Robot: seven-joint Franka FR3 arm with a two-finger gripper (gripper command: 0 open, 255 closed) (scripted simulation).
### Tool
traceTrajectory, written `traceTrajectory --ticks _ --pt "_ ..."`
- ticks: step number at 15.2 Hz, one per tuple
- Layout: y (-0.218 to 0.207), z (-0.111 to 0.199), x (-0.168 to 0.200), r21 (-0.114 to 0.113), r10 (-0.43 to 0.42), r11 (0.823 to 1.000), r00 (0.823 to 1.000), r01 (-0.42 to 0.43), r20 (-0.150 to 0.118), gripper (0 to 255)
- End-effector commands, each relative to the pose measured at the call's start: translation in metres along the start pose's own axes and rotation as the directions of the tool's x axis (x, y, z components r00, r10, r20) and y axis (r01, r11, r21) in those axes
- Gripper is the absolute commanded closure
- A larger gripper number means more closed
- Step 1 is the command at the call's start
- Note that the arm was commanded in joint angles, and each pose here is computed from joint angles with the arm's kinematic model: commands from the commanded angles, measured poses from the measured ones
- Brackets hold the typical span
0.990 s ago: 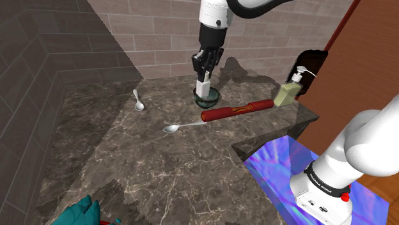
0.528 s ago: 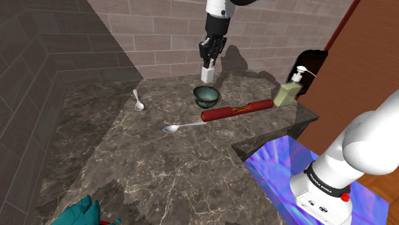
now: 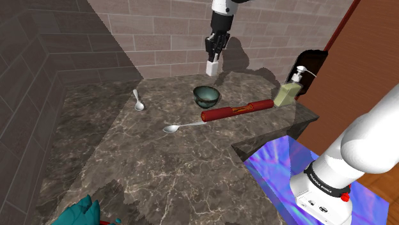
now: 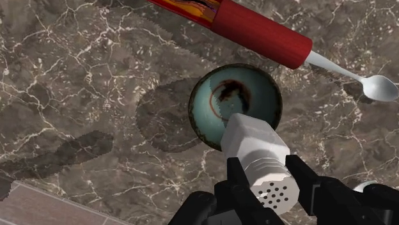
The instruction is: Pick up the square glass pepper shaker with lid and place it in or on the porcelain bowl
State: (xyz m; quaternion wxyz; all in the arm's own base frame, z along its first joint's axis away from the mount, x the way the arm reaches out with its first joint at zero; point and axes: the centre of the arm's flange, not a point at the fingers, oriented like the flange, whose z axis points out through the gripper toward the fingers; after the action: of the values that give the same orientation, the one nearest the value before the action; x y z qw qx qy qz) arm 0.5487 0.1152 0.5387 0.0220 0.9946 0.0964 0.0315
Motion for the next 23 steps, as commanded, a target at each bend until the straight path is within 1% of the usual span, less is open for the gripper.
traceTrajectory --ticks 1,17,23 --pt "0.0 0.01 0.0 0.0 0.0 1.0 1.0 0.0 0.0 255" --pt "-0.004 0.095 -0.005 0.0 0.0 1.0 1.0 0.0 0.0 255" --pt "-0.004 0.095 -0.005 0.0 0.0 1.0 1.0 0.0 0.0 255"
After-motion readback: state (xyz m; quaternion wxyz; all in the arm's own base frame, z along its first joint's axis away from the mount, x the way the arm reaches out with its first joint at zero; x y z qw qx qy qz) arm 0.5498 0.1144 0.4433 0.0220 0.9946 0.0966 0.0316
